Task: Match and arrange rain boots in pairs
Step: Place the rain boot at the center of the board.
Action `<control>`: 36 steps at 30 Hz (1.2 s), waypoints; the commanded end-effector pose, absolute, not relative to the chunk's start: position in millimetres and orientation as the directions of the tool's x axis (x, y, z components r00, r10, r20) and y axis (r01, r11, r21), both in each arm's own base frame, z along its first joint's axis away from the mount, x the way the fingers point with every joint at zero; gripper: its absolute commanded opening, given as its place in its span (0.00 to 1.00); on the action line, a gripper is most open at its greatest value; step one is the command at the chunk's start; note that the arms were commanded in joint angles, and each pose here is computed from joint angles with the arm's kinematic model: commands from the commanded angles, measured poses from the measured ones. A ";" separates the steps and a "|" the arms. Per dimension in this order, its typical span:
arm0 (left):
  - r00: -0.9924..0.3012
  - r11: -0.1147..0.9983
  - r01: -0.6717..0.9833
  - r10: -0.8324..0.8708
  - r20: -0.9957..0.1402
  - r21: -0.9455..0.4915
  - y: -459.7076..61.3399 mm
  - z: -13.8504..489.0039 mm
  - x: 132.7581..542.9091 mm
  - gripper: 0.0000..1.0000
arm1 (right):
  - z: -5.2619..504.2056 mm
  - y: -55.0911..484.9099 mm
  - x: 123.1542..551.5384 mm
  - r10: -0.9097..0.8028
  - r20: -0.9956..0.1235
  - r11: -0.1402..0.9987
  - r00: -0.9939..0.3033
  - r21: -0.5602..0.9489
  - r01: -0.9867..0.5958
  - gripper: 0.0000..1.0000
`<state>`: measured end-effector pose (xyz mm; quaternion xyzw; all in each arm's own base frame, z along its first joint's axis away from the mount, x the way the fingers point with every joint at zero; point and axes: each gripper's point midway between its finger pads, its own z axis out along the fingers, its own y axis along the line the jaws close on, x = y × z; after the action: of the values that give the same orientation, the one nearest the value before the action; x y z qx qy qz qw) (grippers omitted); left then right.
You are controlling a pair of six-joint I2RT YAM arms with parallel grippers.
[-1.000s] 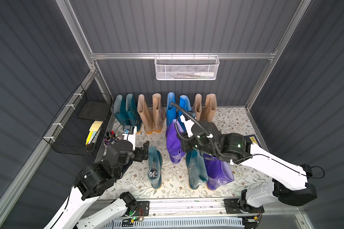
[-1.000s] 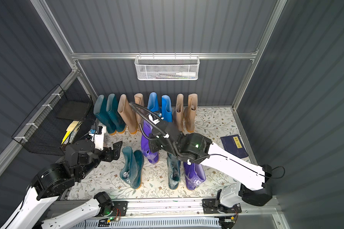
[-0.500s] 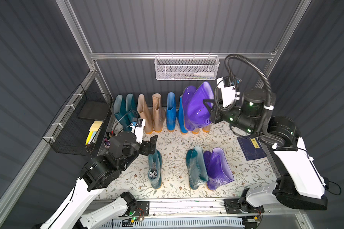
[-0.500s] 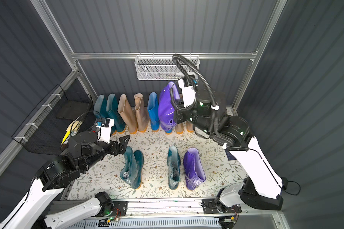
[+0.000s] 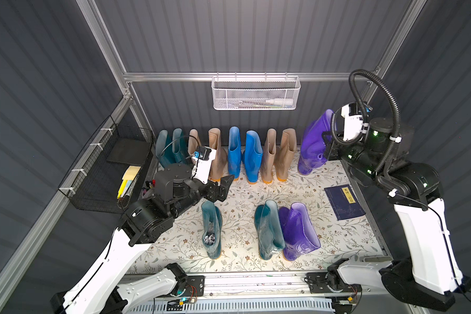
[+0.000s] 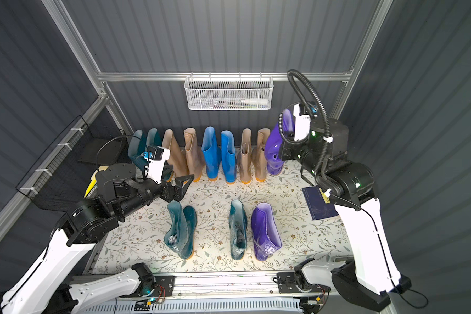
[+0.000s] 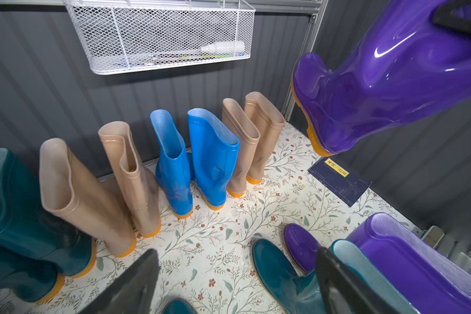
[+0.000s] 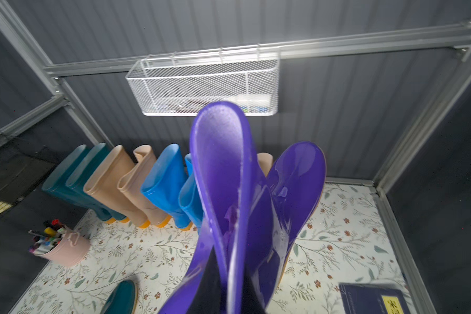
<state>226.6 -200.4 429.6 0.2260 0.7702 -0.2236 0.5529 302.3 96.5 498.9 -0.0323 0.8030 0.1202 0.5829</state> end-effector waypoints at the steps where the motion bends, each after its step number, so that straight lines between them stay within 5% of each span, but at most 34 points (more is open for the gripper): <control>1: -0.245 0.768 0.633 0.082 -0.966 -0.095 -209.5 440.7 226.1 0.92 | 518.4 79.9 304.7 0.161 -0.959 0.954 -0.232 0.211 -0.212 0.00; 9: -0.213 0.671 0.733 0.070 -0.975 -0.112 -239.9 443.7 223.5 0.93 | 453.0 49.3 341.5 0.188 -0.927 0.948 -0.324 0.257 -0.185 0.00; 23: -0.360 0.747 0.631 0.042 -0.932 -0.210 -237.6 402.5 241.0 0.91 | 361.5 42.2 449.4 0.052 -0.916 0.941 -0.397 0.179 -0.288 0.00; 36: -0.367 0.794 0.563 -0.007 -0.930 -0.228 -235.4 419.7 257.4 0.87 | 312.5 51.9 517.0 -0.073 -0.916 0.904 -0.395 0.106 -0.414 0.00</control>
<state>256.8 -244.2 399.0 0.1980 0.7901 -0.2683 0.5143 497.6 44.5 247.9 -0.0831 0.8786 0.1702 0.4383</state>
